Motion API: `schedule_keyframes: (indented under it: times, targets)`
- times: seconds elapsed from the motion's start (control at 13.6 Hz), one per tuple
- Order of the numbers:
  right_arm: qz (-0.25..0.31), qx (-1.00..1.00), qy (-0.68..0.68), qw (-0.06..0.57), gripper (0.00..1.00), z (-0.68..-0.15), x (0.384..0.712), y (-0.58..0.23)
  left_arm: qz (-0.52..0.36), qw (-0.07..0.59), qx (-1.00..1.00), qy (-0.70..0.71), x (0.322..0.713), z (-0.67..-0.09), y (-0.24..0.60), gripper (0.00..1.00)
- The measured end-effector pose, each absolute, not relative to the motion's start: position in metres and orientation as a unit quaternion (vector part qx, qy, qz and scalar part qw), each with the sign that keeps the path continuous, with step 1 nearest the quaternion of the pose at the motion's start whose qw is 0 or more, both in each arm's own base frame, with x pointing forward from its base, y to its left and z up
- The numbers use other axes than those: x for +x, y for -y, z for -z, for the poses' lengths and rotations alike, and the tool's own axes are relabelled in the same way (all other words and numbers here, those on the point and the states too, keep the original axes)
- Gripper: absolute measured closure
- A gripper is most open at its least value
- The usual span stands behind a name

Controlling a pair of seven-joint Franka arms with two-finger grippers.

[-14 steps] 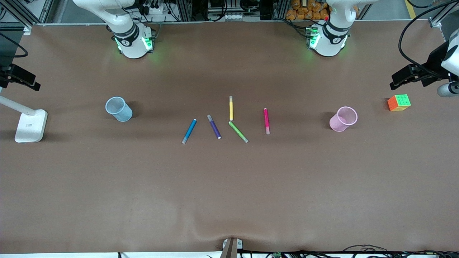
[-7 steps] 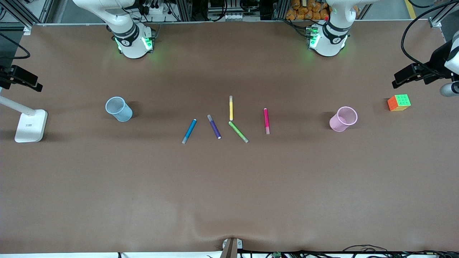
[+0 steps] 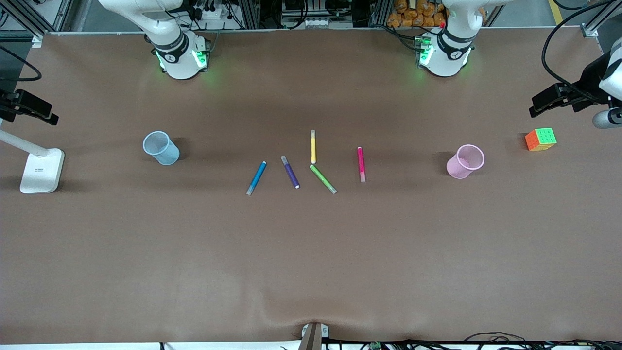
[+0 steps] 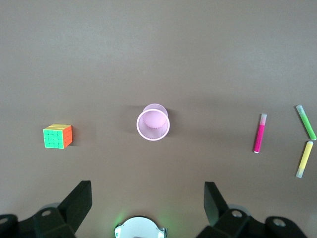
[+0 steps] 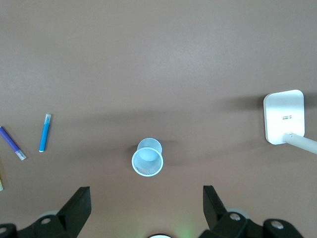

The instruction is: Place pink and blue markers in matching cups

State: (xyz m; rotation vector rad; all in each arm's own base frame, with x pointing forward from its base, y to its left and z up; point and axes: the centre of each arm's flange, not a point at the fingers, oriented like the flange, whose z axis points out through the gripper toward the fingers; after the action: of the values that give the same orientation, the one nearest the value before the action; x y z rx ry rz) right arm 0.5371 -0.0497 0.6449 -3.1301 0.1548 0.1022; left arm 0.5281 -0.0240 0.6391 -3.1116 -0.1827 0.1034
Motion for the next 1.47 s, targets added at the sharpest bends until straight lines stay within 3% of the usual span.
schedule_keyframes:
  times: [1.03, 1.47]
  targets:
    - [-0.051, -0.997, -0.050, 0.001, 0.00, -0.625, 0.549, 0.050, -0.046, 0.011, -0.998, 0.049, 0.533, -0.627, 0.033, 0.00]
    - [-0.073, -0.996, -0.049, -0.001, 0.00, -0.600, 0.561, 0.048, -0.093, 0.010, -0.996, 0.009, 0.559, -0.570, 0.073, 0.00]
